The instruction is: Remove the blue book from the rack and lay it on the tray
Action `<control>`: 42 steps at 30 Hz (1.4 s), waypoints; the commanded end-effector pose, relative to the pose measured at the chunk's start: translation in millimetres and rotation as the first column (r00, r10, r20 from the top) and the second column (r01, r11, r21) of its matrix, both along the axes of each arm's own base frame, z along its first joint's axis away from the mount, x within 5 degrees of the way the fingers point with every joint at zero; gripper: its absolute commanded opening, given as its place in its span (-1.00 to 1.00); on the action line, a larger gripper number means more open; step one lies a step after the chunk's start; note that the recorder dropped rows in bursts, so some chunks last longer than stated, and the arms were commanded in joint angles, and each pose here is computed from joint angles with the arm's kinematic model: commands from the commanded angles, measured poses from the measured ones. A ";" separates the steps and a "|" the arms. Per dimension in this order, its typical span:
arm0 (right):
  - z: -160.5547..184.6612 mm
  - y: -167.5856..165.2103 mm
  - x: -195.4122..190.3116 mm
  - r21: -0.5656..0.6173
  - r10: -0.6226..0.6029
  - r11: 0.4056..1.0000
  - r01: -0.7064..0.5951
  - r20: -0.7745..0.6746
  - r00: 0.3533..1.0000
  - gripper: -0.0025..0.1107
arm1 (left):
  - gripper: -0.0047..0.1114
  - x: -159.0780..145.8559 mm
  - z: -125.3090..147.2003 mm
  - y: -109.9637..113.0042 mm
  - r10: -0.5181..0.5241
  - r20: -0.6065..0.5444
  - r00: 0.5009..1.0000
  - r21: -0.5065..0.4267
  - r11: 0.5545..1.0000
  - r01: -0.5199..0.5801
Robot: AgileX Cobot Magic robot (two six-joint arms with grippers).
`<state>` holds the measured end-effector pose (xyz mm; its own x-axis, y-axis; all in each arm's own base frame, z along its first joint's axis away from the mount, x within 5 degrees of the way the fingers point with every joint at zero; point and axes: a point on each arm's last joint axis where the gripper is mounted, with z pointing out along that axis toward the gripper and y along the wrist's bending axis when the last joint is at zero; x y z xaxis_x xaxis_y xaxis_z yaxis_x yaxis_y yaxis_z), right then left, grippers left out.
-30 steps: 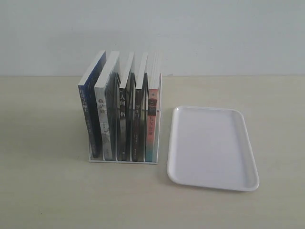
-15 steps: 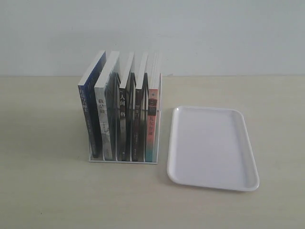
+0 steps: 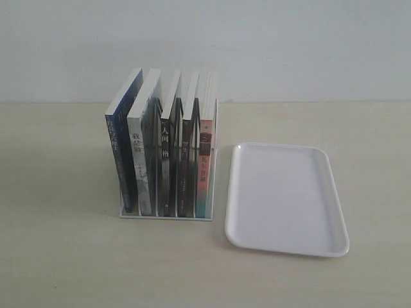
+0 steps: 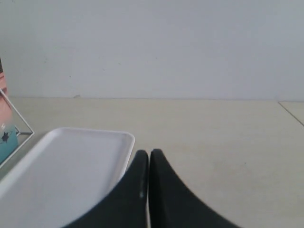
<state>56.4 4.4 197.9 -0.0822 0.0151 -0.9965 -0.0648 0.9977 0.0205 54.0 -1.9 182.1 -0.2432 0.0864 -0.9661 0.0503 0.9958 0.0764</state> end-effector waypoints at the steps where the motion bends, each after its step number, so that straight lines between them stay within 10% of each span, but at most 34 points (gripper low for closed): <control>1: 3.1 -0.2 -0.1 -0.005 -0.001 1.000 0.001 0.035 0.999 -0.96 | -0.84 0.1 2.7 0.1 0.002 0.022 1.000 -0.001 1.000 -0.002; 31: 48.3 -1.8 -7.0 0.069 -0.021 0.998 0.003 0.259 0.966 -0.96 | -0.84 0.1 2.7 0.1 0.002 0.022 1.000 -0.001 1.000 -0.002; 42: 81.6 1.3 19.8 0.032 0.002 0.999 -0.001 -0.004 1.000 -0.96 | -0.84 0.1 2.7 0.1 0.002 0.022 1.000 -0.001 1.000 -0.002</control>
